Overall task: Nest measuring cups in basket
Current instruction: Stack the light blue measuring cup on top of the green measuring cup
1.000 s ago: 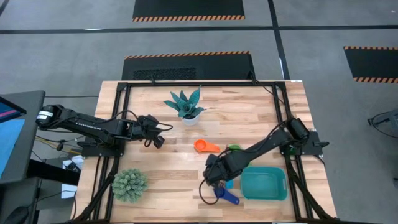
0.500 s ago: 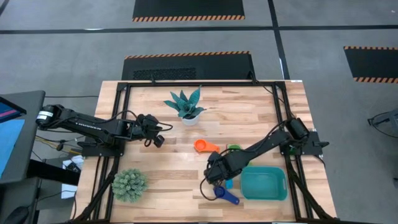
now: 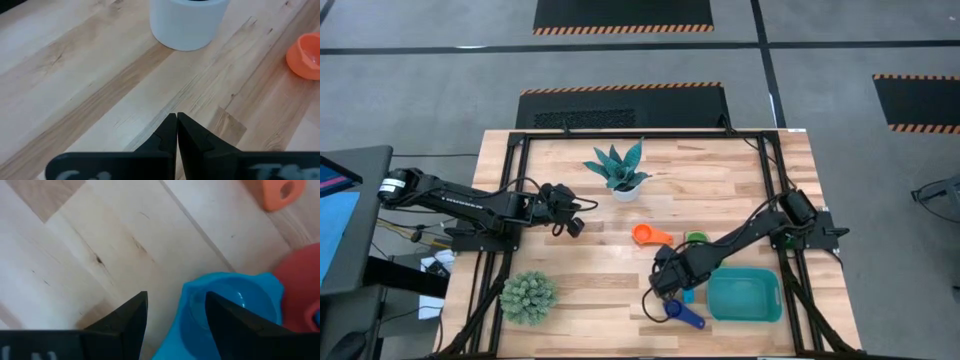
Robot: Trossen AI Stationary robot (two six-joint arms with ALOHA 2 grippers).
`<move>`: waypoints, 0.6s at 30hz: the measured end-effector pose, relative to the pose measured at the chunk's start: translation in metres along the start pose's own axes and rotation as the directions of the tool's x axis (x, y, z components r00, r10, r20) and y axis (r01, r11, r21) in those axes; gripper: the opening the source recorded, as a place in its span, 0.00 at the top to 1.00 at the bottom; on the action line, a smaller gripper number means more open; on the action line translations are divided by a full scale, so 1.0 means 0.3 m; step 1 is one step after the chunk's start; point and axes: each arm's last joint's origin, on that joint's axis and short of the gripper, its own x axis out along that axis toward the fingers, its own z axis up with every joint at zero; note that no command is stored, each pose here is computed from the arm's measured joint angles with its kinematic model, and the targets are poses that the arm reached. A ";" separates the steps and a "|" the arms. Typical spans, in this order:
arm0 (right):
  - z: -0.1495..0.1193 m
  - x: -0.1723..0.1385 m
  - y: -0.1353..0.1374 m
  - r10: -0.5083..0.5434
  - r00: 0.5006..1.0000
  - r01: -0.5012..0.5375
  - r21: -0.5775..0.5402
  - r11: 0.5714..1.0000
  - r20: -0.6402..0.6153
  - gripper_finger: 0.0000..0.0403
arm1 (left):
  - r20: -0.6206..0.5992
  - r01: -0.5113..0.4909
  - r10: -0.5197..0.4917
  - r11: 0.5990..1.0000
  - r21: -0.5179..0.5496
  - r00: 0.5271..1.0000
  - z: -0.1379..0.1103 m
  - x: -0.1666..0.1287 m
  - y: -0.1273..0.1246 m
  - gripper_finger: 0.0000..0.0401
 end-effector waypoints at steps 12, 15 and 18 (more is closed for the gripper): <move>-0.016 0.038 0.017 0.009 0.999 -0.009 0.007 1.000 -0.033 0.48 | -0.001 0.001 -0.001 1.000 -0.001 1.000 0.000 0.000 0.000 1.00; -0.019 0.059 0.018 0.000 0.998 0.000 0.002 1.000 -0.060 0.51 | -0.003 0.003 -0.003 1.000 -0.001 1.000 0.000 0.000 0.000 1.00; -0.018 0.071 0.025 0.020 0.997 -0.020 -0.004 1.000 -0.074 0.56 | -0.001 0.009 -0.009 1.000 -0.004 1.000 0.001 0.000 -0.002 1.00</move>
